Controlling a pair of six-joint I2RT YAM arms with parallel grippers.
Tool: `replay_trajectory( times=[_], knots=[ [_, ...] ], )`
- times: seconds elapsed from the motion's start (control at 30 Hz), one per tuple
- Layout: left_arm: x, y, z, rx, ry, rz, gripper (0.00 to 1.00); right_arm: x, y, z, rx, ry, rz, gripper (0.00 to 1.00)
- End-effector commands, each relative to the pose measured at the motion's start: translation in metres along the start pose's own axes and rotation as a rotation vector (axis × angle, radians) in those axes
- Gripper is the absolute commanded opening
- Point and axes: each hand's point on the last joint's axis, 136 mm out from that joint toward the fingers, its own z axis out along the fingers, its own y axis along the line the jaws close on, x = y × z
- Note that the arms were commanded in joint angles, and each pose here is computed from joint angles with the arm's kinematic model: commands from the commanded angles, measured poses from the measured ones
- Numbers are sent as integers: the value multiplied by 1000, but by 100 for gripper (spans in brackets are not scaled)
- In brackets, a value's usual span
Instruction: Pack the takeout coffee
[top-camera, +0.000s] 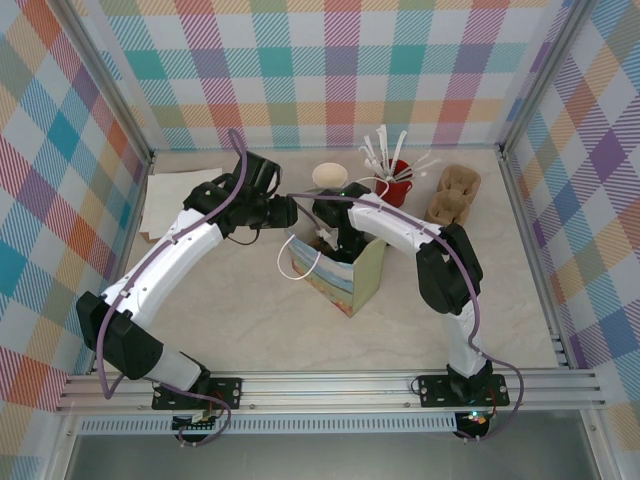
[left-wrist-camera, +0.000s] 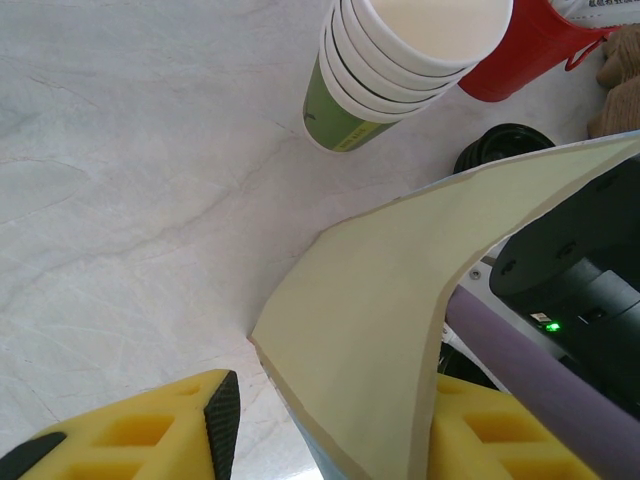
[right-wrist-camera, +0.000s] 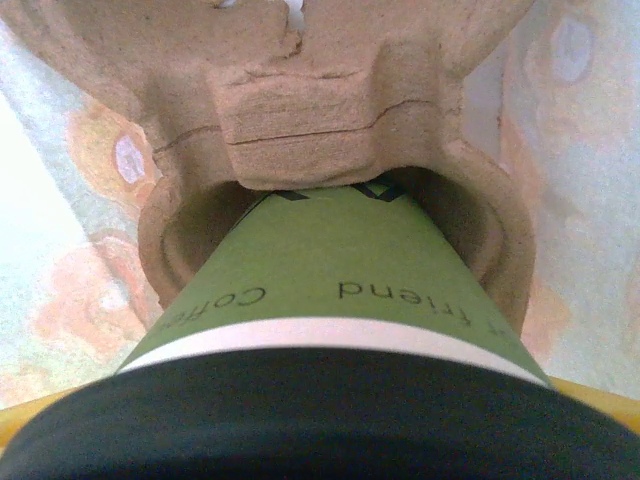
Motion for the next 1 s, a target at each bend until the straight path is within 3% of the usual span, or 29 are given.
replay_trajectory(
  times=[0.0,0.43,0.97],
  knots=[
    [-1,2,1,-3,7,-12,47,-5,-2,23,-21,26,-4,69],
    [-1,1,1,1,7,-11,48,-7,2,25,-55,23,8,71],
    [-1,-1,-3,17,2,-11,49,-9,8,-14,-82,-83,33,94]
  ],
)
